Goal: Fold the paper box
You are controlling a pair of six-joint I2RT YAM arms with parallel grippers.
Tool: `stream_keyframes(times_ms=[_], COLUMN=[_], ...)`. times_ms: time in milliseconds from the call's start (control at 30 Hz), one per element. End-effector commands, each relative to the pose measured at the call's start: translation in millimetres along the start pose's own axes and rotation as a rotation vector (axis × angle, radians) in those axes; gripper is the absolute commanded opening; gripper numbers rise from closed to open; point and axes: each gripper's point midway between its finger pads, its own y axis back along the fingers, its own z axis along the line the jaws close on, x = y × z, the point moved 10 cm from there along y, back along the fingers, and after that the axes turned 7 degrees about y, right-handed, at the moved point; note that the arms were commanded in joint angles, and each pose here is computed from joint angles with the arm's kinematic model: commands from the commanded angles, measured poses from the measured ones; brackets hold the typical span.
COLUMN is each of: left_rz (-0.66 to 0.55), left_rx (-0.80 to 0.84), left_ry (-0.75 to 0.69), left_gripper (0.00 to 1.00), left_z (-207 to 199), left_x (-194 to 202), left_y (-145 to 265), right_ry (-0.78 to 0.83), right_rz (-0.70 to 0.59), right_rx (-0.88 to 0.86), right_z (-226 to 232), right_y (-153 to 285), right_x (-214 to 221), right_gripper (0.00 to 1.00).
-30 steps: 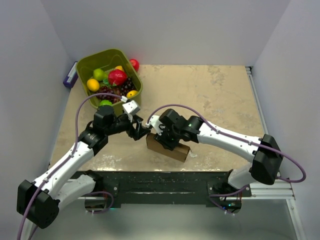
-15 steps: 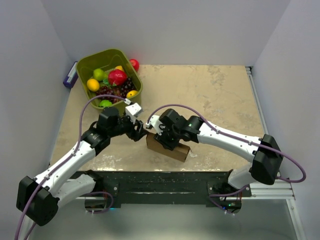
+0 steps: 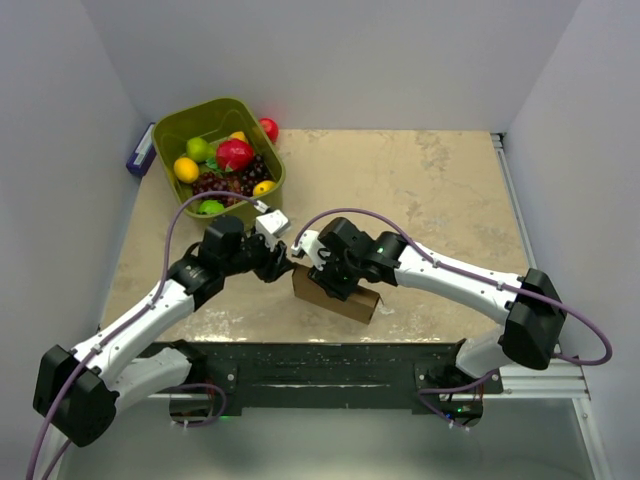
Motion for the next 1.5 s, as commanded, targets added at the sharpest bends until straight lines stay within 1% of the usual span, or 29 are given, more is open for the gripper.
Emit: stream_keyframes(times_ms=[0,67,167,267,300,400,467,600,767,967,1400,1467], left_rz=[-0.013,-0.014,-0.002,0.009,0.01,0.015,0.013,0.004,-0.023,-0.036,-0.067,-0.08], left_rx=[-0.006,0.01,0.023,0.03,0.031,0.025,0.023,-0.01,-0.054,-0.054,-0.089,-0.086], left_ry=[-0.03,-0.034,-0.031,-0.031,-0.027,-0.023,0.017,0.097,0.156,0.224,0.219,0.213], left_gripper=[0.41,0.41,0.35,0.23,0.17,0.1,0.08,0.07,0.02,0.04,0.11,0.15], left_z=[-1,-3,-4,-6,-7,-8,-11,-14,-15,-20,-24,-25], left_x=[-4,-4,-3,-2,-3,-3,-5,-7,-8,-9,-17,-19], left_y=[-1,-2,-4,-6,-6,-7,-8,-9,-7,-6,2,3], right_ry=[0.009,0.011,0.009,0.009,0.006,0.005,0.002,0.002,0.001,-0.001,0.0,0.002], right_rz=[-0.056,-0.057,-0.052,-0.044,-0.04,-0.035,-0.031,-0.022,-0.006,0.003,0.007,0.009], right_rx=[0.013,0.015,0.019,0.032,0.041,0.078,0.088,0.085,0.081,0.08,0.078,0.076], right_z=[-2,-2,-2,-3,-4,-6,-7,-7,-7,-8,-7,-7], right_y=[9,9,8,7,6,6,6,3,-1,-3,-4,-5], right_x=[-4,-5,-5,-4,-3,-3,-3,-2,-1,0,0,0], right_gripper=[0.11,0.11,0.1,0.1,0.09,0.09,0.08,0.08,0.08,0.08,0.08,0.08])
